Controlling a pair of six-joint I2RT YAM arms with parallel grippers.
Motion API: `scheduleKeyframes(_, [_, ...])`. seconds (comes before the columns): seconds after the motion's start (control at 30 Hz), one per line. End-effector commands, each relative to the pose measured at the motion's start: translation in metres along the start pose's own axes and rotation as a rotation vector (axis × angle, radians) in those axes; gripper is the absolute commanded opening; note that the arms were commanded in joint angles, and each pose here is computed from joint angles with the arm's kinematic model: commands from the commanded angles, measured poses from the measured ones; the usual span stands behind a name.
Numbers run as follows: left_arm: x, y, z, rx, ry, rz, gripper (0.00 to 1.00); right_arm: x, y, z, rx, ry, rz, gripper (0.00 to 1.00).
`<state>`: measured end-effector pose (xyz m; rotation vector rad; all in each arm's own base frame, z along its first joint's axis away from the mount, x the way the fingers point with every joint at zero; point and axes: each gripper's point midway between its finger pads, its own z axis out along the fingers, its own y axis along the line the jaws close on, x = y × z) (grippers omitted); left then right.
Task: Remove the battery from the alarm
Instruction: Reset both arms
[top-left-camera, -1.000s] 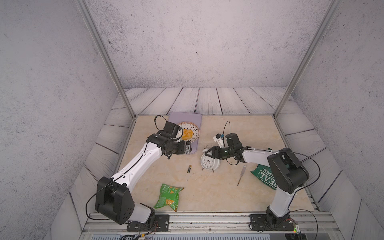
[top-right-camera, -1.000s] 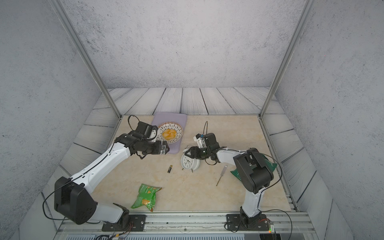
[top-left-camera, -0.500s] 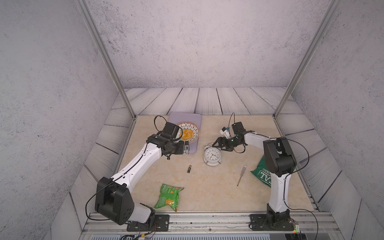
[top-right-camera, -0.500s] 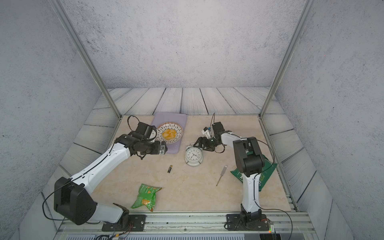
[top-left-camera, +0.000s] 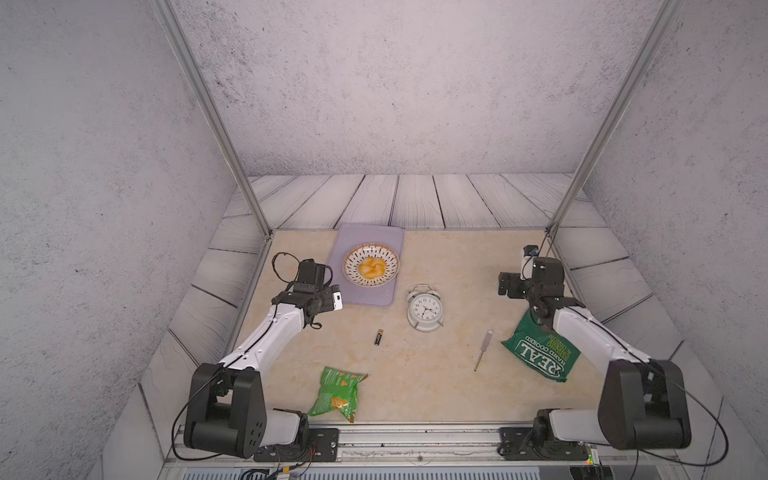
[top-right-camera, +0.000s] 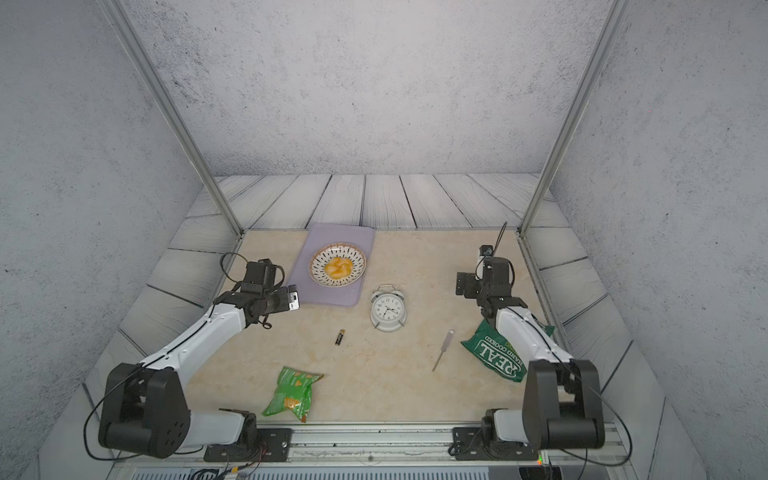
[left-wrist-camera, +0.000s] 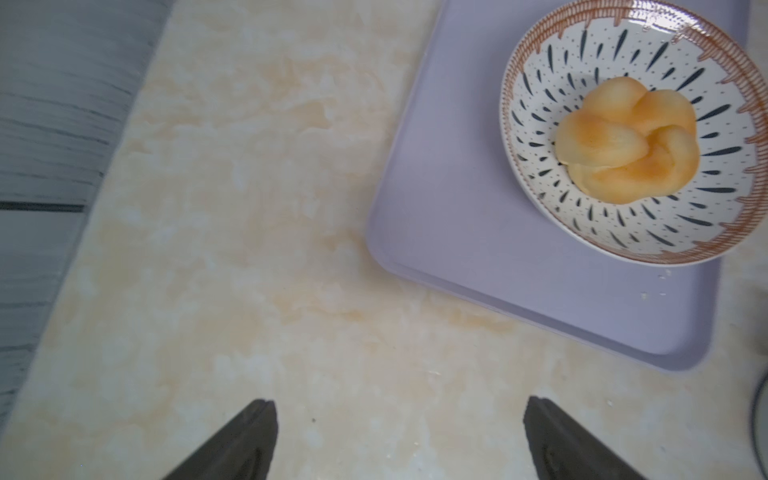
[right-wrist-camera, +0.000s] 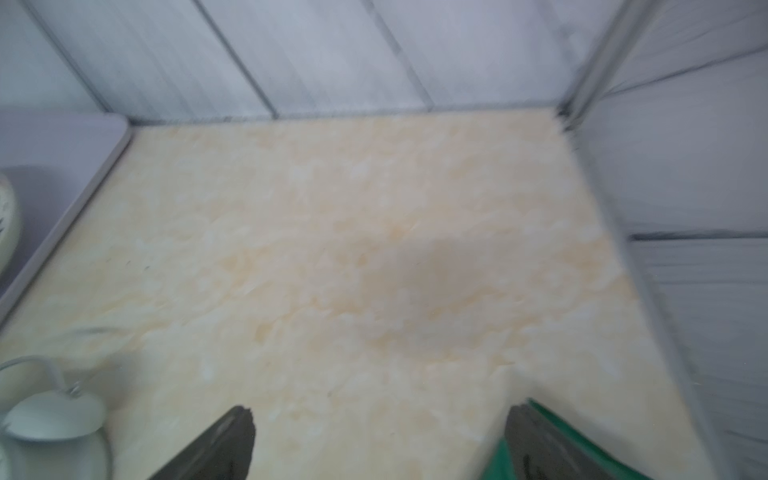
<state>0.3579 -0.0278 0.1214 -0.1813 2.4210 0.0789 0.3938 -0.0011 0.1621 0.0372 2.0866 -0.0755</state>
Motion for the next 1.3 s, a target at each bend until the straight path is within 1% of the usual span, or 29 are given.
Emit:
scheduleKeyframes(0.0, [-0.042, 0.018, 0.009, -0.103, -0.213, 0.057, 0.99, 0.0, -0.044, -0.013, 0.258, -0.187, 0.001, 0.99])
scheduleKeyframes(0.1, [-0.043, 0.03, 0.028, -0.135, -0.238, 0.069, 0.99, 0.023, -0.043, -0.01, 0.251, -0.168, 0.033, 0.99])
scheduleKeyframes(0.13, [-0.046, 0.032, 0.031, -0.138, -0.283, 0.066, 0.99, 0.029, -0.044, -0.008, 0.252, -0.156, 0.048, 0.99])
scheduleKeyframes(0.2, [-0.041, 0.035, 0.036, -0.121, -0.358, 0.072, 0.99, 0.042, -0.039, -0.002, 0.227, -0.143, 0.061, 0.99])
scheduleKeyframes(0.23, [-0.041, 0.034, 0.036, -0.113, -0.417, 0.086, 0.99, 0.043, -0.037, 0.001, 0.209, -0.193, 0.076, 0.99])
scheduleKeyframes(0.27, [-0.042, 0.032, 0.032, -0.104, -0.469, 0.113, 0.99, 0.057, -0.033, 0.003, 0.185, -0.212, 0.079, 0.99])
scheduleKeyframes(0.3, [-0.038, 0.029, 0.031, -0.071, -0.482, 0.138, 0.99, 0.059, -0.03, 0.005, 0.165, -0.26, 0.08, 0.99])
scheduleKeyframes(0.33, [-0.027, 0.027, 0.035, -0.038, -0.489, 0.144, 0.99, 0.072, -0.027, 0.012, 0.15, -0.252, 0.07, 0.99])
scheduleKeyframes(0.37, [-0.024, 0.023, 0.037, -0.014, -0.521, 0.154, 0.99, 0.058, -0.024, 0.012, 0.132, -0.338, 0.07, 0.99])
scheduleKeyframes(0.4, [-0.021, 0.02, 0.042, 0.024, -0.533, 0.165, 0.99, 0.056, -0.021, 0.014, 0.114, -0.354, 0.057, 0.99])
scheduleKeyframes(0.43, [-0.023, 0.019, 0.046, 0.05, -0.54, 0.163, 0.99, 0.053, -0.018, 0.015, 0.089, -0.315, 0.056, 0.99])
scheduleKeyframes(0.47, [-0.026, 0.021, 0.051, 0.095, -0.522, 0.146, 0.99, 0.059, -0.013, 0.029, 0.059, -0.182, 0.045, 0.99])
scheduleKeyframes(0.5, [-0.031, 0.022, 0.052, 0.138, -0.49, 0.113, 0.99, 0.061, -0.012, 0.044, 0.033, -0.088, 0.037, 0.99])
scheduleKeyframes(0.53, [-0.025, 0.029, 0.056, 0.143, -0.438, 0.094, 0.99, 0.057, -0.011, 0.049, 0.033, -0.108, 0.024, 0.99])
scheduleKeyframes(0.57, [-0.023, 0.029, 0.057, 0.143, -0.443, 0.092, 0.99, 0.059, -0.011, 0.046, 0.033, -0.149, 0.028, 0.99])
scheduleKeyframes(0.6, [-0.026, 0.028, 0.056, 0.144, -0.46, 0.092, 0.99, 0.058, -0.013, 0.045, 0.042, -0.15, 0.03, 0.99])
scheduleKeyframes(0.67, [-0.025, 0.029, 0.056, 0.143, -0.443, 0.097, 0.99, 0.06, -0.012, 0.045, 0.037, -0.12, 0.024, 0.99])
scheduleKeyframes(0.73, [-0.025, 0.028, 0.055, 0.146, -0.449, 0.098, 0.99, 0.06, -0.01, 0.045, 0.026, -0.125, 0.014, 0.99])
scheduleKeyframes(0.8, [-0.025, 0.028, 0.055, 0.145, -0.452, 0.098, 0.99, 0.058, -0.01, 0.044, 0.023, -0.156, 0.018, 0.99])
scheduleKeyframes(1.13, [-0.025, 0.028, 0.054, 0.144, -0.45, 0.097, 0.99, 0.06, -0.009, 0.049, 0.02, -0.127, 0.014, 0.99])
scheduleKeyframes(1.27, [-0.025, 0.029, 0.055, 0.143, -0.45, 0.098, 0.99, 0.059, -0.008, 0.045, 0.016, -0.141, 0.011, 0.99])
